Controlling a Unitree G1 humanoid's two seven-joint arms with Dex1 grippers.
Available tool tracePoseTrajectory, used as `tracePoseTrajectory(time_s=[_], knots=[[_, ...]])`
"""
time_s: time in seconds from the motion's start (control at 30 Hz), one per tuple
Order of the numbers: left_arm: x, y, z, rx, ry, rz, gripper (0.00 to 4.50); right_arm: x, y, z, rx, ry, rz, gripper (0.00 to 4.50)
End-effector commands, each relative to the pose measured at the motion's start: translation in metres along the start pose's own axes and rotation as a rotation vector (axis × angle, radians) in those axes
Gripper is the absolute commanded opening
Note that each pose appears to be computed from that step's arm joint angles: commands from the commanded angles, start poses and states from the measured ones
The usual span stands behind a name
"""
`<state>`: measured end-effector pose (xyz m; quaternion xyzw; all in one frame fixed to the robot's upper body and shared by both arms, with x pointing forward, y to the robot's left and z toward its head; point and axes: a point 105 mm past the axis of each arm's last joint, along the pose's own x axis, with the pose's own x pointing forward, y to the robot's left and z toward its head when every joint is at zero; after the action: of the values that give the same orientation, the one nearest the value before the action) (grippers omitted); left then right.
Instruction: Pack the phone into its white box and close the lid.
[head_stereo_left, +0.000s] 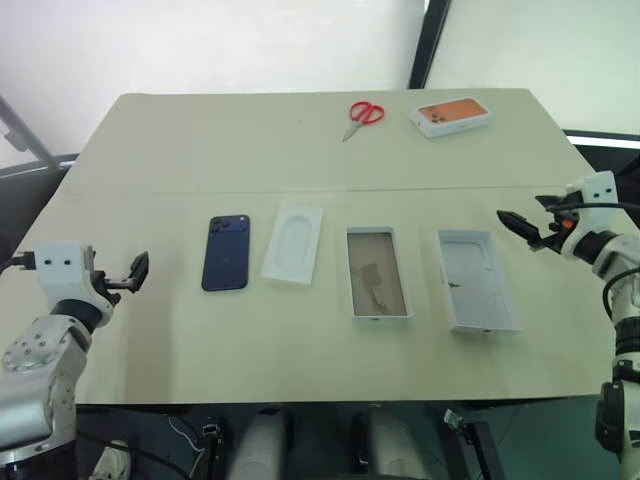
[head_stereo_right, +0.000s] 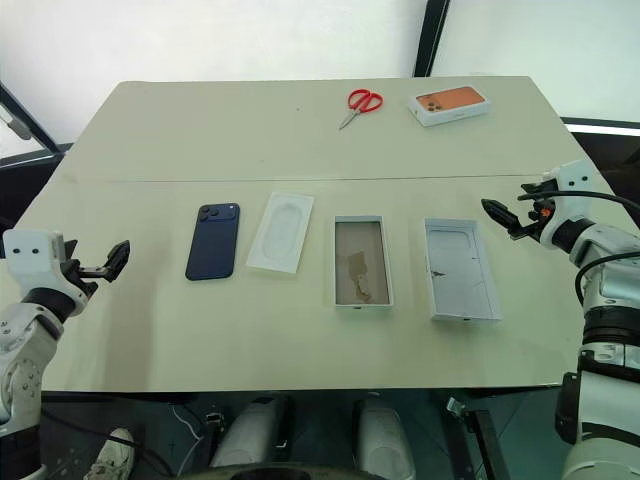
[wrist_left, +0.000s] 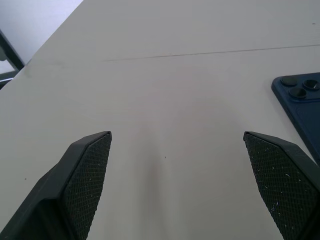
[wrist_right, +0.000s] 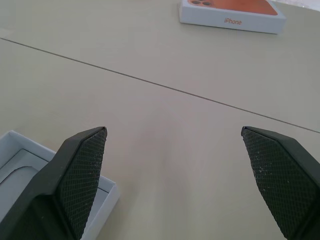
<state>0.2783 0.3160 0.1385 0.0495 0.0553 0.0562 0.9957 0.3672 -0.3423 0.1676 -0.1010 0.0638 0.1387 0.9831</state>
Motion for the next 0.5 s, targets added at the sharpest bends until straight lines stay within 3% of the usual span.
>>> tracePoseTrajectory(time_s=[0.03, 0.5], knots=[[0.000, 0.000, 0.009, 0.014, -0.042, 0.003, 4.44, 0.001, 0.000, 0.020, -0.045, -0.058, 0.003, 4.50], [0.002, -0.014, 0.012, -0.003, -0.061, -0.034, 4.44, 0.002, 0.010, 0.026, -0.062, -0.072, 0.048, 4.50]])
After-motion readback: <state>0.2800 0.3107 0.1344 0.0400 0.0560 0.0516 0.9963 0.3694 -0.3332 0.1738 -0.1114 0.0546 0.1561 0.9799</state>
